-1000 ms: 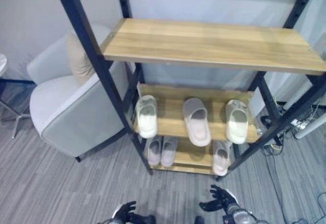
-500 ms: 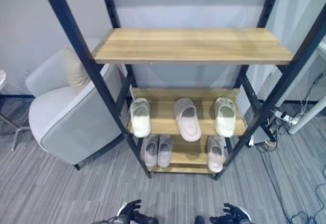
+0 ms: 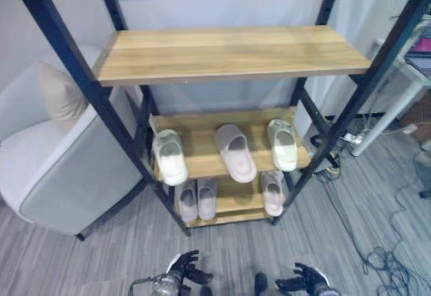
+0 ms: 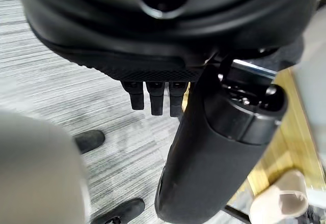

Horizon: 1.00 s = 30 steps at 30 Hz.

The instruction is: Arrange the slippers neatly on the shoe rack.

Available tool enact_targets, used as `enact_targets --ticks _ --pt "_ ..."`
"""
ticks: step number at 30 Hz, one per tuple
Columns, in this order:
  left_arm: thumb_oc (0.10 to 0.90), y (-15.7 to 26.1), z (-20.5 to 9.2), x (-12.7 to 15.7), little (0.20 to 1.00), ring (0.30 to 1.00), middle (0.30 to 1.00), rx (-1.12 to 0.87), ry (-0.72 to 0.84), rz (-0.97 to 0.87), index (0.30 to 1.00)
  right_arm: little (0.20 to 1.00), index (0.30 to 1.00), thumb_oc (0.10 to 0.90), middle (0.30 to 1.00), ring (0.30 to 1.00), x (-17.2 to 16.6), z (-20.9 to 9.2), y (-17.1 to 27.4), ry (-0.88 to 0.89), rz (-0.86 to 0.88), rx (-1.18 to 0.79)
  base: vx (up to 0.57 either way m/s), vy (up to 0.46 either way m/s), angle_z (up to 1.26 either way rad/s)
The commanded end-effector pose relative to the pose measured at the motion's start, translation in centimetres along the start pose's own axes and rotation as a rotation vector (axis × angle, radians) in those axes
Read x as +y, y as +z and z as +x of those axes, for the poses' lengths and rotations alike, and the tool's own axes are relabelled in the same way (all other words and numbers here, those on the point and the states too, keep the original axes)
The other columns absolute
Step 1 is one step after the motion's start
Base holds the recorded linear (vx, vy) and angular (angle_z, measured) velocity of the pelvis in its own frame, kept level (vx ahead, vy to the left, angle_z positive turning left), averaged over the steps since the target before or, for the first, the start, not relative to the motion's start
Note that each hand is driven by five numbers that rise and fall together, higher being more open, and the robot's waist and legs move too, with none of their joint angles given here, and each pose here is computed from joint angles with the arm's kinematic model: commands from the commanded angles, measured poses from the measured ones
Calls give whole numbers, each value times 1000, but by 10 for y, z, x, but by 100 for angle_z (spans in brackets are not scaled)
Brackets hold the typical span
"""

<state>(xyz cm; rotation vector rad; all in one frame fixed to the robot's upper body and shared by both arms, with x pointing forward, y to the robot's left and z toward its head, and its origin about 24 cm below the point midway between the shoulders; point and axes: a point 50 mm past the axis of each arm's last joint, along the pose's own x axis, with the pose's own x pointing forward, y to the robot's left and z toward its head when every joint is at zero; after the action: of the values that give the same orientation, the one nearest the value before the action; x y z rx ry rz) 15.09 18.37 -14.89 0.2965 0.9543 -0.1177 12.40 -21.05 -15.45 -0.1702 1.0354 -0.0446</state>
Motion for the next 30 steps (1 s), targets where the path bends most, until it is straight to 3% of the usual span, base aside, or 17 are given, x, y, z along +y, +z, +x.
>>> enact_targets --ticks 1,16,30 --pt "800 33 5 3 900 900 900 -136 16 -16 900 900 900 800 900 900 -10 -1 5 -22 -66 -37 150 -102 -1" --pt "800 36 5 -11 900 900 900 -144 -19 -50 900 900 900 800 900 900 -27 -2 6 -68 -33 -52 59 -138 5" --pt "800 49 5 -11 900 900 900 -211 -19 -49 900 900 900 800 900 900 -25 -5 -11 -68 -56 12 121 59 -19"
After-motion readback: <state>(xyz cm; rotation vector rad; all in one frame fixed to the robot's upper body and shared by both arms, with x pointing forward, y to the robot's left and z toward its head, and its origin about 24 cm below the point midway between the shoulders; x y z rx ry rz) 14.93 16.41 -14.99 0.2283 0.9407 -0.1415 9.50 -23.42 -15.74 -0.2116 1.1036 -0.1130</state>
